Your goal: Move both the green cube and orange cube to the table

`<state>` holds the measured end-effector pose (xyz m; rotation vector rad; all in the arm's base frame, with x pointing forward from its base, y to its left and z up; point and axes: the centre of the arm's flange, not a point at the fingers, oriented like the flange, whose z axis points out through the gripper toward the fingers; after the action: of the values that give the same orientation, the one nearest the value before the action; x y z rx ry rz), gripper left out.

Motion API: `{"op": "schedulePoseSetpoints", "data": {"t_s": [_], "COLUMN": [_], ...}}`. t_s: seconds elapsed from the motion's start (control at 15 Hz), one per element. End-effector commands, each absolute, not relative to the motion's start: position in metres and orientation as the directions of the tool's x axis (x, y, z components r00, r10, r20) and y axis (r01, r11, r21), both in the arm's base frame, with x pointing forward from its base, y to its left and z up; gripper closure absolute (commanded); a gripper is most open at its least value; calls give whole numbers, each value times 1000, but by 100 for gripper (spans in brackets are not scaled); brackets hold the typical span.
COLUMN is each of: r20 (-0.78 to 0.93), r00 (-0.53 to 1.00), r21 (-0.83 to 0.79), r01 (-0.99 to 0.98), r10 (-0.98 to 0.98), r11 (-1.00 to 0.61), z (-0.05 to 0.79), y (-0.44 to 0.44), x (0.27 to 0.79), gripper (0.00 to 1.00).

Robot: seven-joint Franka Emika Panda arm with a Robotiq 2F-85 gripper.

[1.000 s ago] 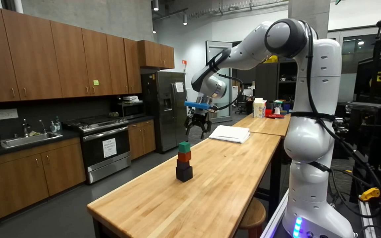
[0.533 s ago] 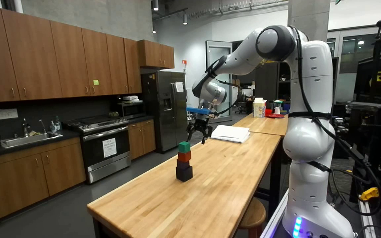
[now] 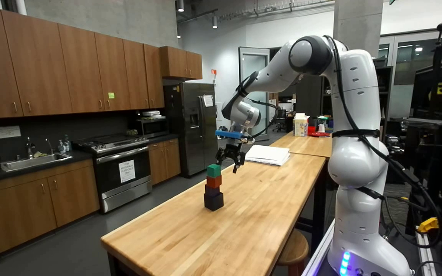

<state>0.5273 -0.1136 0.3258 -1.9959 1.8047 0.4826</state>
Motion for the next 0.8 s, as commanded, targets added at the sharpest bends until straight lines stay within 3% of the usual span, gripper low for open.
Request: {"op": "schedulePoseSetpoints", "data": {"t_s": [0.0, 0.73], "r20": [-531, -523], "r00": [124, 167], "r21": [-87, -92], "r01": [-992, -986], "r10": [-838, -836], "r11": [-91, -140], "z": [317, 304], "y": [-110, -90], "x": [540, 576], "gripper": [0, 0]}}
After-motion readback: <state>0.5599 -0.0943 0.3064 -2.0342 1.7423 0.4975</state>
